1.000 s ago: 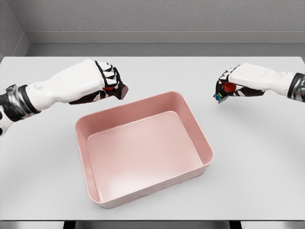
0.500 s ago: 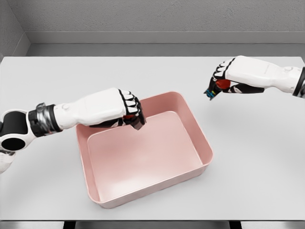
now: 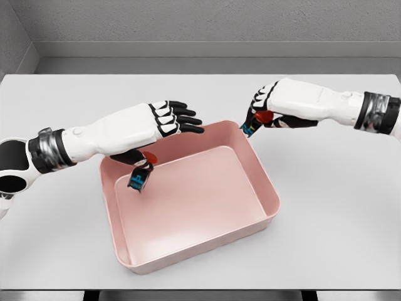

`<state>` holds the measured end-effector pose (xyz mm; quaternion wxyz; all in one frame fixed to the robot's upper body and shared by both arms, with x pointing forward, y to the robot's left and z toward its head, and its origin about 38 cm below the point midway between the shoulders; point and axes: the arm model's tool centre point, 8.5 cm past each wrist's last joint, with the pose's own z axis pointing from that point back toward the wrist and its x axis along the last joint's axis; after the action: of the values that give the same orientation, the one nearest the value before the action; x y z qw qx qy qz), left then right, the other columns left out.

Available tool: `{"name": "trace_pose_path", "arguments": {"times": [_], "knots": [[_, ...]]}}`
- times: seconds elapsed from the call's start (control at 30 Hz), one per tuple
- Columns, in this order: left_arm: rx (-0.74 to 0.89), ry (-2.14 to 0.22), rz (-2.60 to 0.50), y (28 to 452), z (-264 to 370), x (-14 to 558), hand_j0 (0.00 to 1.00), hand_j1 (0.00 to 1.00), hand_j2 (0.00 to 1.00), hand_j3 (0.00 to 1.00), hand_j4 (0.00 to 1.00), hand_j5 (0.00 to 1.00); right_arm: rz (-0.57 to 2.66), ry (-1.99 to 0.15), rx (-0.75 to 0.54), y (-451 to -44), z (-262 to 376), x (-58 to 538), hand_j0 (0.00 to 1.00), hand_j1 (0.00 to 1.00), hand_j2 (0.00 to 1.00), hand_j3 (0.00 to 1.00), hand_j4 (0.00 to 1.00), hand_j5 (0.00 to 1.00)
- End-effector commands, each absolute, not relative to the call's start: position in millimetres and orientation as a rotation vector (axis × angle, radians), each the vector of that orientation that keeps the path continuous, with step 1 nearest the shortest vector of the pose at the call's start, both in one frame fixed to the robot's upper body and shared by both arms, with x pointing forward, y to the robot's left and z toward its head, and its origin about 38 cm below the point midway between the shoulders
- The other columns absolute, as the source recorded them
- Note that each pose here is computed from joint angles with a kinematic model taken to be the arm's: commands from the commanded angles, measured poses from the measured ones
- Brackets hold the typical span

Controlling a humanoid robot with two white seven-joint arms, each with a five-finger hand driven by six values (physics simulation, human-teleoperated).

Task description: Put the industrial switch in the basket with both arms

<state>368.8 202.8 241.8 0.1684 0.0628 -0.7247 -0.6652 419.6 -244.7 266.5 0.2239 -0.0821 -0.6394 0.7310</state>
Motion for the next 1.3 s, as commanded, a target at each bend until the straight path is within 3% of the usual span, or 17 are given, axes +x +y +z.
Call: {"name": "trace_pose_path", "arguments": {"times": [0.0,0.43,0.83,0.97,1.03,1.1,1.27], "knots": [[0.168,-2.069,-1.875,203.1,243.0,369.0,1.00,1.00,1.00,1.00,1.00,1.00,2.022,-1.769,-0.179,-234.1,258.9,417.7,0.48,0.48,0.48,0.48,0.48,0.48],[0.146,-2.065,-1.847,212.6,235.5,363.9,1.00,1.00,1.00,1.00,1.00,1.00,2.045,-1.786,-0.170,-227.0,262.0,412.9,0.48,0.48,0.48,0.48,0.48,0.48],[0.308,-1.836,-1.918,301.5,267.2,362.5,1.00,1.00,1.00,1.00,1.00,1.00,2.130,-1.779,-0.041,-190.0,243.3,401.2,0.48,0.48,0.48,0.48,0.48,0.48],[0.321,-1.826,-1.924,304.9,269.4,362.4,1.00,1.00,1.00,1.00,1.00,1.00,2.172,-1.772,0.011,-173.1,235.4,396.6,0.49,0.49,0.49,0.49,0.49,0.49],[0.318,-1.826,-1.924,304.2,268.9,362.4,1.00,1.00,1.00,1.00,1.00,1.00,2.173,-1.773,0.010,-173.0,236.1,396.8,0.62,0.62,0.62,0.62,0.62,0.62],[0.317,-1.828,-1.923,303.8,268.7,362.5,1.00,1.00,1.00,1.00,1.00,1.00,2.173,-1.776,0.005,-173.2,237.7,397.4,0.99,0.99,0.99,0.99,0.99,0.99],[0.313,-1.826,-1.923,303.7,267.7,362.2,1.00,1.00,1.00,1.00,1.00,1.00,2.186,-1.812,-0.042,-171.2,257.0,402.7,1.00,1.00,1.00,1.00,1.00,1.00]]}}
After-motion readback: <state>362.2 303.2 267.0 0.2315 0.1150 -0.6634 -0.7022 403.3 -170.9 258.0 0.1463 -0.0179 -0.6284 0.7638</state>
